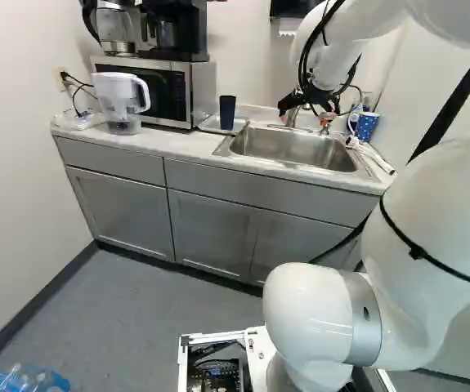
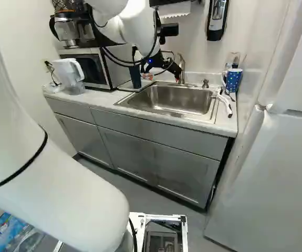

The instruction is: Rinse the cup and place it in the tray

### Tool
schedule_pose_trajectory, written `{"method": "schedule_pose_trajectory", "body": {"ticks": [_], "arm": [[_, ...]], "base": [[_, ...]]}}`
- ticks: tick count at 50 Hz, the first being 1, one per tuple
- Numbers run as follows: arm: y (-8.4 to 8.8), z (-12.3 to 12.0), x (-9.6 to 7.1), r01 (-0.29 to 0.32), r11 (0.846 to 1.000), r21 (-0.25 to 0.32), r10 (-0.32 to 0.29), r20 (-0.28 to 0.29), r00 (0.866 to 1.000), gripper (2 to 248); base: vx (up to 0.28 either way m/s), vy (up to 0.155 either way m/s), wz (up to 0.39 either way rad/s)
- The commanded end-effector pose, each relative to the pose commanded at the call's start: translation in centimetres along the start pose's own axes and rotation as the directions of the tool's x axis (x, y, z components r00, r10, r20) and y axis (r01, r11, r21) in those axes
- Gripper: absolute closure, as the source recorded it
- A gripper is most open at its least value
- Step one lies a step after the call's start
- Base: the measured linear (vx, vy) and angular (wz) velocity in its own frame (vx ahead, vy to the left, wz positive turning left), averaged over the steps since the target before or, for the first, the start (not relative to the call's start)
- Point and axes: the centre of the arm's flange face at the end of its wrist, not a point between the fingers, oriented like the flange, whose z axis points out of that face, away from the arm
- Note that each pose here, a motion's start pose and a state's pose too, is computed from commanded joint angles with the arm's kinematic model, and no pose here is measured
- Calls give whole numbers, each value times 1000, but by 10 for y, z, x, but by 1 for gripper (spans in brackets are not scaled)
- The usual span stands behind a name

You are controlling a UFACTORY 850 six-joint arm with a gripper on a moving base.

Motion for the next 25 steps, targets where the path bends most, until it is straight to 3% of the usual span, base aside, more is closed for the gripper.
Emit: {"method": "schedule_pose_trajectory", "body": {"ticks": [25], "arm": [[0,0,0,0,1000,0,0,0,1000,3]], "base": [[-98,27,-1]]}}
